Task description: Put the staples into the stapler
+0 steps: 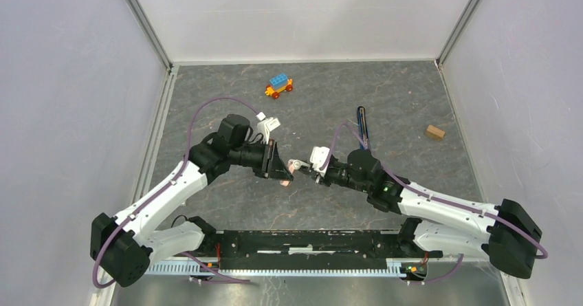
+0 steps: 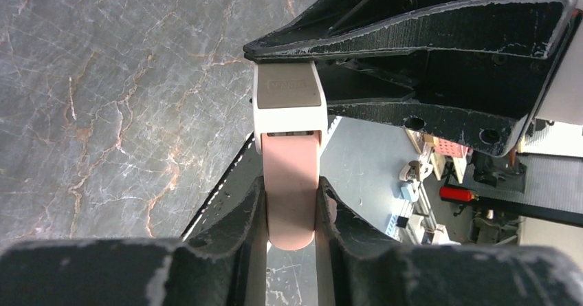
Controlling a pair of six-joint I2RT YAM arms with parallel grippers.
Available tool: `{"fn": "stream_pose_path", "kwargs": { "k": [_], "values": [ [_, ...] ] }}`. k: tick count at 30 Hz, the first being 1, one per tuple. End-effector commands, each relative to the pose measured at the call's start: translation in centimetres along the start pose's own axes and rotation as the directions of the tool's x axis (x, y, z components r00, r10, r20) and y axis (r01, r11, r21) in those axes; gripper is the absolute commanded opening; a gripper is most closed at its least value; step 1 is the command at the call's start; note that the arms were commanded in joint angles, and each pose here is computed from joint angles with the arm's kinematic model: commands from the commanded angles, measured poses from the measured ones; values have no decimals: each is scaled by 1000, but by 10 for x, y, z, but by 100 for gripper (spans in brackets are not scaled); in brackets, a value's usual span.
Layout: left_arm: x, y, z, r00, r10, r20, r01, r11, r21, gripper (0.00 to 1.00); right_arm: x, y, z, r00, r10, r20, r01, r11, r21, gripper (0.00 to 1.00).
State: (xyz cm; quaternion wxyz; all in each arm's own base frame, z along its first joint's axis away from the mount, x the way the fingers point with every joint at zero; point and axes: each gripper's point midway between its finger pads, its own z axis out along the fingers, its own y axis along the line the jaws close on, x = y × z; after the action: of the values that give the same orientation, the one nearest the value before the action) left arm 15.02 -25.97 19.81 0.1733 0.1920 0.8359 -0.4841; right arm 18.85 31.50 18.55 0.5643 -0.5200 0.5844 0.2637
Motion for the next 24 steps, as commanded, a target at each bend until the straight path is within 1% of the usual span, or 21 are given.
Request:
{"fn": "stream_pose_path", "kwargs": {
  "k": [1, 3, 7, 9, 11, 13, 16, 17, 20, 22, 24],
  "values": [
    [-39, -3, -16, 984, 139, 108, -131, 989, -73, 33, 3, 13, -6, 998, 48, 33, -47, 998, -36, 16],
    [-42, -2, -17, 981, 162, 105, -153, 985, -83, 38, 7, 13, -7, 997, 70, 24, -69, 997, -22, 15],
    [-43, 7, -23, 973, 215, 82, -201, 968, -151, 49, 15, 0, -8, 989, 147, -19, -145, 987, 71, 13],
    [-46, 14, -29, 965, 249, 88, -227, 952, -208, 52, 16, -5, -7, 978, 207, -37, -202, 973, 110, 13],
    [-52, 25, -36, 952, 285, 116, -241, 925, -294, 57, 17, -4, -4, 960, 273, -63, -265, 957, 120, 13],
    [-58, 30, -43, 933, 324, 154, -256, 903, -345, 62, 18, -3, 0, 921, 382, -82, -368, 919, 143, 14],
    [-62, 23, -49, 897, 381, 223, -295, 893, -338, 69, 26, -5, 6, 845, 524, -107, -498, 844, 200, 14],
    [-64, 21, -50, 886, 390, 252, -297, 893, -337, 72, 26, -5, 7, 813, 575, -98, -546, 809, 215, 14],
    [-68, 17, -53, 879, 347, 327, -239, 914, -328, 80, 25, -12, 9, 718, 695, -35, -668, 702, 249, 15],
    [-67, 15, -51, 883, 307, 355, -202, 931, -303, 82, 23, -18, 10, 663, 748, 24, -726, 634, 266, 16],
    [-67, 15, -48, 884, 268, 384, -167, 946, -277, 83, 20, -25, 11, 624, 777, 78, -762, 584, 281, 16]
  ]
}}
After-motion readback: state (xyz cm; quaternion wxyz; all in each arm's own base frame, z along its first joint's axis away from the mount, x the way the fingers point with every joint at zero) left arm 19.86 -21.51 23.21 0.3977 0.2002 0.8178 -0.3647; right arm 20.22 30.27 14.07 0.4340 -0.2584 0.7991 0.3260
